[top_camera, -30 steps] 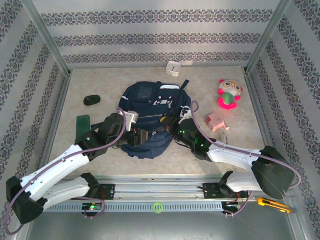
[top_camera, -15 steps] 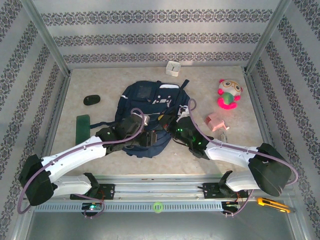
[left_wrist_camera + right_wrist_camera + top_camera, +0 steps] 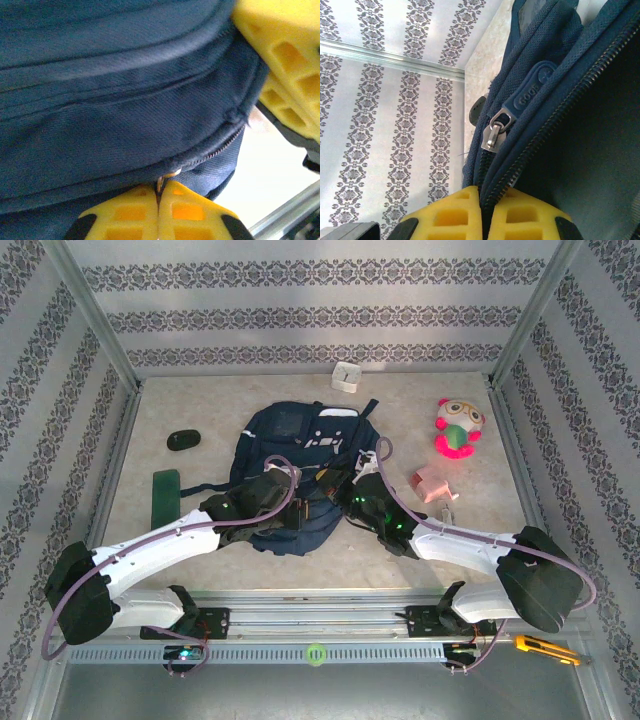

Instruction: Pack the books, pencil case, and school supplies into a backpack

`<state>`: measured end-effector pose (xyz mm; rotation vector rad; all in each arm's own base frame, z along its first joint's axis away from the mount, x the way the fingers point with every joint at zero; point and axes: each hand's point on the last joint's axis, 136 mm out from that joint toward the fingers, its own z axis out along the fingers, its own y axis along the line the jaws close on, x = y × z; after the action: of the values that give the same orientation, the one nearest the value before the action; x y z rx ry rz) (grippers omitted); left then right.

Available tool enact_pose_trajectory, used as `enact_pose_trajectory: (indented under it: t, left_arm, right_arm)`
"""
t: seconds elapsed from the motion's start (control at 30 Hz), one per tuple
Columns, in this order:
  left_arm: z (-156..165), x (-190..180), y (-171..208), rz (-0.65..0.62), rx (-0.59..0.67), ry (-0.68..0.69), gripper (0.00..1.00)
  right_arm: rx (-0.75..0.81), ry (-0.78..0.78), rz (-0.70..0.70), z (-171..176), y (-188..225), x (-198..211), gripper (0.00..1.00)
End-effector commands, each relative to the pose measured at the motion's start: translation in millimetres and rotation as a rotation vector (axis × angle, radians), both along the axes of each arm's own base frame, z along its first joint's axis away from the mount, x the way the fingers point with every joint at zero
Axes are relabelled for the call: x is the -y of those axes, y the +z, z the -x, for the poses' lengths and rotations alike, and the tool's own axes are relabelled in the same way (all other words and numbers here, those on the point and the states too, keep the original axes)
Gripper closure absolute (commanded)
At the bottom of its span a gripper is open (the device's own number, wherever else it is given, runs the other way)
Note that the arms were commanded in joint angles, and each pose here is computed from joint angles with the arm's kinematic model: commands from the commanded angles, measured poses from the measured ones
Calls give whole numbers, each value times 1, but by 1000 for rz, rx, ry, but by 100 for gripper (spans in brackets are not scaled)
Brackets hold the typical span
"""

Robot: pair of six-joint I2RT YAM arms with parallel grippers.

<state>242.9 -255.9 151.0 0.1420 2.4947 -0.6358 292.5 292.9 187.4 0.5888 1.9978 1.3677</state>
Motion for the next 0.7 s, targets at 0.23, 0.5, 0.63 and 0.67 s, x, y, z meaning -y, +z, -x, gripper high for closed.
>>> enact_pose_trajectory:
  t: [0.23, 0.5, 0.63, 0.67]
  left_arm:
    - [2, -67, -5, -188, 21, 148, 100]
    - [8, -129, -6, -295, 35, 222, 100]
    - [1, -149, -13, -318, 34, 241, 100]
    - [-1, -153, -15, -324, 33, 240, 100]
  right_arm:
    - [101, 81, -65, 3, 39, 5, 100]
    - [77, 183, -89, 1, 41, 20, 100]
    - [57, 247, -120, 0, 44, 25, 100]
    - [49, 261, -127, 0, 44, 28, 100]
